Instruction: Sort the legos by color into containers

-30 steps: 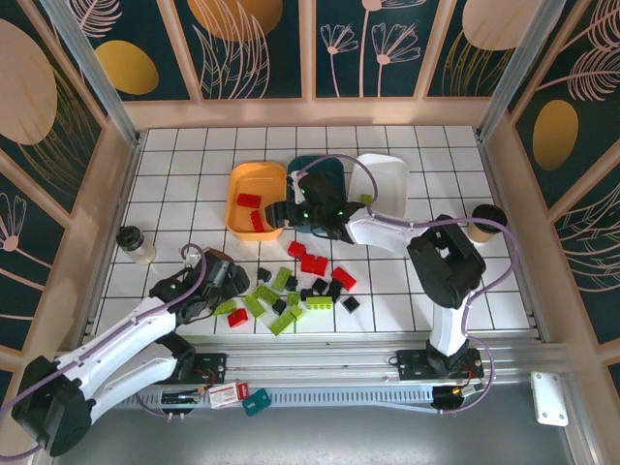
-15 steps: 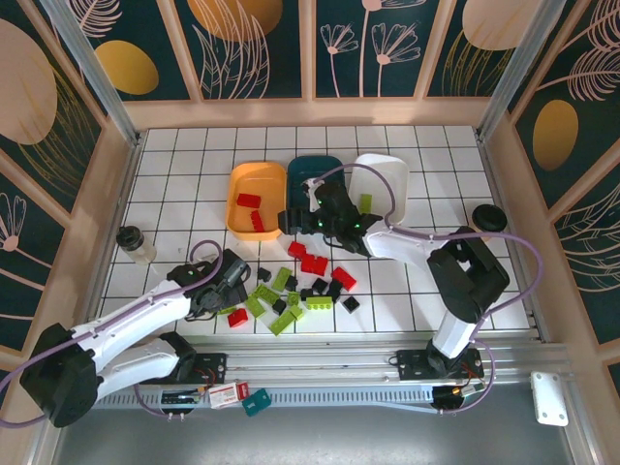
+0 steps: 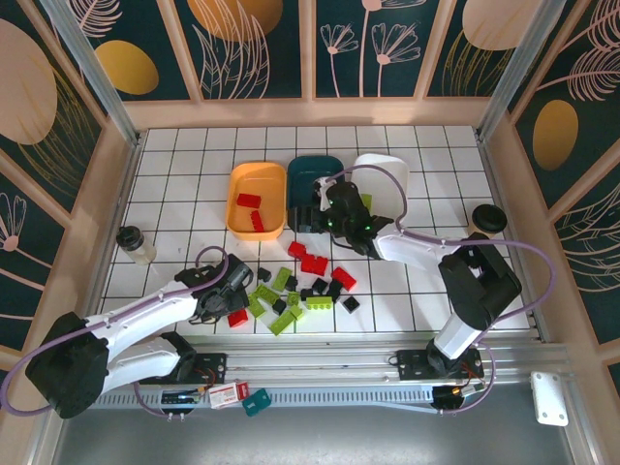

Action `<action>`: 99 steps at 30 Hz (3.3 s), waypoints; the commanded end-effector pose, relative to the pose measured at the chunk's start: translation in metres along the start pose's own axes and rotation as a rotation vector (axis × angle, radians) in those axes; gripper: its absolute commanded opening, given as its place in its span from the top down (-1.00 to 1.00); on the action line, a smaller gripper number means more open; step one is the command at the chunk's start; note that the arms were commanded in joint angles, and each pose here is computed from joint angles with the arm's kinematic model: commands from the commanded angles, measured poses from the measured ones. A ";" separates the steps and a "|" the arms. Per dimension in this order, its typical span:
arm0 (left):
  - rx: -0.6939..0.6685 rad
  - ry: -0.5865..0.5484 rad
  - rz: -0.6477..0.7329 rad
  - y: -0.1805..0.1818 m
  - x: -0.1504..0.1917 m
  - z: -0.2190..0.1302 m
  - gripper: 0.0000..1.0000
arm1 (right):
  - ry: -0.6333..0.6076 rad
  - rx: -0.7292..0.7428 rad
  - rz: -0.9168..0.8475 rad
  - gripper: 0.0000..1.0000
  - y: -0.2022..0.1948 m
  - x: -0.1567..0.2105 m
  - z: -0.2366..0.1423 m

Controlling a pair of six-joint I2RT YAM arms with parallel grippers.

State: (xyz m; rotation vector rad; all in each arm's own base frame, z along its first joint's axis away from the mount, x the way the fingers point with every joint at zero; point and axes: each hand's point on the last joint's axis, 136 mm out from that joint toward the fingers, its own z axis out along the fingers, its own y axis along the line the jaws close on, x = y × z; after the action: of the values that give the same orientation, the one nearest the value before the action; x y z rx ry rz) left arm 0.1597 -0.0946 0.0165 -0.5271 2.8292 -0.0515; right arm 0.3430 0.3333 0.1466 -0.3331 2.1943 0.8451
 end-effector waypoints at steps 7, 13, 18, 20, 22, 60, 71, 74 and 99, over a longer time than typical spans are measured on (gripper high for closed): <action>0.051 -0.048 0.017 -0.021 -0.015 -0.008 -0.15 | -0.073 0.017 0.027 -0.81 -0.008 -0.017 -0.016; 0.134 -0.193 0.043 -0.061 -0.060 -0.044 -0.02 | -0.121 0.047 0.048 -0.81 -0.020 -0.022 -0.040; 0.259 -0.296 0.087 -0.115 -0.099 -0.073 -0.02 | -0.189 0.130 0.089 -0.81 -0.047 -0.024 -0.076; 0.323 -0.308 0.116 -0.148 -0.111 -0.080 -0.02 | -0.220 0.174 0.108 -0.81 -0.061 -0.024 -0.093; 0.420 -0.328 0.141 -0.193 -0.127 -0.091 -0.01 | -0.268 0.232 0.126 -0.81 -0.076 -0.027 -0.114; 0.829 -0.501 0.208 -0.395 -0.231 -0.168 -0.83 | -0.189 0.154 0.060 -0.72 -0.058 0.014 -0.156; 0.511 -0.760 0.086 -0.184 -0.202 -0.214 -0.98 | 0.139 -0.187 -0.339 -0.72 0.075 0.097 -0.069; 0.467 -0.812 0.045 -0.142 -0.197 -0.236 -0.97 | 0.196 -0.294 -0.442 -0.72 0.115 0.120 -0.051; 0.446 -0.765 -0.018 -0.083 -0.193 -0.253 -0.98 | 0.230 -0.440 -0.978 -0.64 0.200 0.226 0.028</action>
State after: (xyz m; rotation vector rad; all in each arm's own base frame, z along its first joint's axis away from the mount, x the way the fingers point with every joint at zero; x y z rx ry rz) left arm 0.2981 -0.1059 0.3156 -0.3749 1.9690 -0.3763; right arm 0.1083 0.4999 0.0591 -1.6071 1.7613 0.7438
